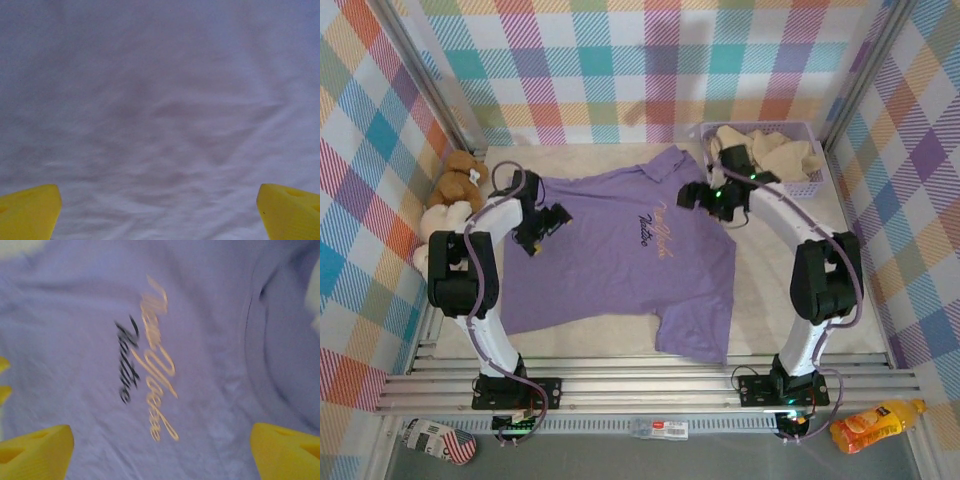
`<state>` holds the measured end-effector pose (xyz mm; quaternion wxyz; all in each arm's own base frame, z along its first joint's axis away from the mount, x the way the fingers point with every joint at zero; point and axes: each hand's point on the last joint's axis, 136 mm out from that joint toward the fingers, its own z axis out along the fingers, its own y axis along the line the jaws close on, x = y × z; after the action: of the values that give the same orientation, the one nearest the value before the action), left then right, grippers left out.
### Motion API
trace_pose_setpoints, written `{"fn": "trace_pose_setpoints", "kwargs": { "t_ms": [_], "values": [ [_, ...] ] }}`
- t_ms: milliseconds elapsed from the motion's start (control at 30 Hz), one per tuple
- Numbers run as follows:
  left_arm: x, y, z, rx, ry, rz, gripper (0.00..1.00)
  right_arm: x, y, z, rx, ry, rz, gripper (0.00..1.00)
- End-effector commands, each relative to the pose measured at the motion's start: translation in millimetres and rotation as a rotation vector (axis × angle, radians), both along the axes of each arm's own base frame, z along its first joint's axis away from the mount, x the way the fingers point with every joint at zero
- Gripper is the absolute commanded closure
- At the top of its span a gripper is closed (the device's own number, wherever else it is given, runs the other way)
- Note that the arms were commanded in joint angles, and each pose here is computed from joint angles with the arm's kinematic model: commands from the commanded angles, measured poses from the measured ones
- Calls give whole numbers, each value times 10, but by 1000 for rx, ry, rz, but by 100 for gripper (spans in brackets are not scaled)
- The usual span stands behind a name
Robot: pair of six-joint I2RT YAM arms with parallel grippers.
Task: Fold and stack the mixed laundry pile
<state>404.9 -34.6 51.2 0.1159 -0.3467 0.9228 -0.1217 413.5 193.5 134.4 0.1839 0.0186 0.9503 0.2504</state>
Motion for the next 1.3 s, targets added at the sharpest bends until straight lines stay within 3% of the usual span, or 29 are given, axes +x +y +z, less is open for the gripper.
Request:
{"fn": "trace_pose_setpoints", "kwargs": {
  "t_ms": [0, 100, 267, 433, 633, 733, 833, 1033, 1267],
  "values": [
    [50, 200, -169, 89, 8, 57, 0, -168, -119, -469, -96, 110, -47, 6],
    [60, 314, -296, 160, 56, 43, 0, -176, -256, -686, -161, 136, -98, 0],
    [219, 442, -418, 224, 86, 8, 0, -73, -445, -973, -204, 158, -156, 1],
    [468, 368, -516, 185, 121, -57, 0, 183, -586, -1076, -201, 142, -199, 1],
    [533, 136, -18, 109, 47, -86, 0, 239, -646, -736, -240, 83, -185, 1],
    [393, 121, 357, 107, -19, -85, 0, -71, -691, -584, -279, 94, -171, 1],
    [165, 148, 635, 116, -62, -77, 0, -608, -587, -502, -298, 130, -106, 1],
    [-394, 64, 707, 55, -54, -40, 0, -1764, -306, -590, -332, 255, 44, 1],
    [-990, -213, 542, 5, -13, -18, 0, -2740, -259, -792, -420, 311, 174, 29]
  ]
}}
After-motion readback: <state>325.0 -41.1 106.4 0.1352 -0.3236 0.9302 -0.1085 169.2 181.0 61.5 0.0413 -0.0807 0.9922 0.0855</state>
